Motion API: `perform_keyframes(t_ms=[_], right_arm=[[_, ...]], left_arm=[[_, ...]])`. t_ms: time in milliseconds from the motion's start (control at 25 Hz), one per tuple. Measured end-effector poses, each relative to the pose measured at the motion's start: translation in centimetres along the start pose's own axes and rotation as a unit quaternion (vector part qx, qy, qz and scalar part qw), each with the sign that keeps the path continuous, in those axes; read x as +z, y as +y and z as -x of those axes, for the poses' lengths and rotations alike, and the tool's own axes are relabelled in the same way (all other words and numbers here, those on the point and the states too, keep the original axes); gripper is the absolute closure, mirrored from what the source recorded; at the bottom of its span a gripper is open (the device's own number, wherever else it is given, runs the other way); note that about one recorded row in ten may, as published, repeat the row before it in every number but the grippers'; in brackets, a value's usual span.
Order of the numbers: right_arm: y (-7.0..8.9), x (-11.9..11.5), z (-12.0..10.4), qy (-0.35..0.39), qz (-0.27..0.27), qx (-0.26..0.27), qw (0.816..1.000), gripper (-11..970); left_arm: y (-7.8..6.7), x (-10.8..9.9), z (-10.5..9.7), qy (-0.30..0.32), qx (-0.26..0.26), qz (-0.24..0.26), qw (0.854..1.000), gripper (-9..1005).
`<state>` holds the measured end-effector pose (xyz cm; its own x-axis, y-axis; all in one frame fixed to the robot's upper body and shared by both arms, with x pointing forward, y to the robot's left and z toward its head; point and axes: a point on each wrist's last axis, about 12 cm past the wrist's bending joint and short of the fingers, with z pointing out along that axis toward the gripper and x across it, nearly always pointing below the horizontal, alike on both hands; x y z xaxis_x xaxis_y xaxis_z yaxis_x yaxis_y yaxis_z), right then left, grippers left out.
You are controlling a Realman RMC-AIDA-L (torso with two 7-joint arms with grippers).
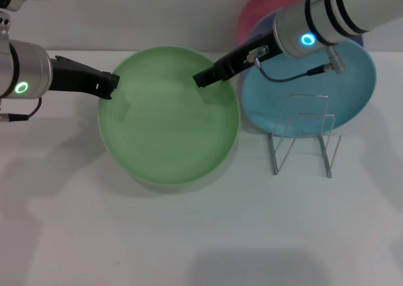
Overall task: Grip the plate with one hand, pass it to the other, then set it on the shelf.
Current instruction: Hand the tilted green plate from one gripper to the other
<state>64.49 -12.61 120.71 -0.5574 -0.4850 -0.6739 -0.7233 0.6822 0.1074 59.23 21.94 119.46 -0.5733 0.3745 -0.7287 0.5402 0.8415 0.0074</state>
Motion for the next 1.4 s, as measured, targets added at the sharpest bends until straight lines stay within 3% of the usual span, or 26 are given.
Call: perform_keyframes(t_ms=[120,320,880,1080,1280,1400], right_arm=[[0.0,0.1,-0.1,0.000,-0.001,-0.001,1.000,238],[-0.1,0.2,-0.1,-0.003,-0.002,0.000,1.000,359],[0.0,0.6,-0.1,-0.002,0.001,-0.005,1.000,370],[0.1,1.1,-0.3,0.004,0.004,-0.004,1.000,522],[0.0,1.2,-0.2,0.004,0.001,-0.005,1.000,554],[0.2,1.2,-0.2,0.002,0.003,-0.035,0.999,574]], left_arm=[[0.0,0.0,0.0,0.000,0.001,-0.001,1.000,960],[-0.1,-0.2,0.1,-0.002,0.003,0.000,1.000,960],[-0.1,-0.3,-0.1,-0.003,0.001,-0.001,1.000,959],[-0.1,-0.3,-0.1,-0.003,0.001,-0.001,1.000,959],[-0.1,-0.3,-0.1,-0.004,0.001,-0.001,1.000,959],[-0.1,-0.4,0.1,-0.008,0.001,-0.002,1.000,959]])
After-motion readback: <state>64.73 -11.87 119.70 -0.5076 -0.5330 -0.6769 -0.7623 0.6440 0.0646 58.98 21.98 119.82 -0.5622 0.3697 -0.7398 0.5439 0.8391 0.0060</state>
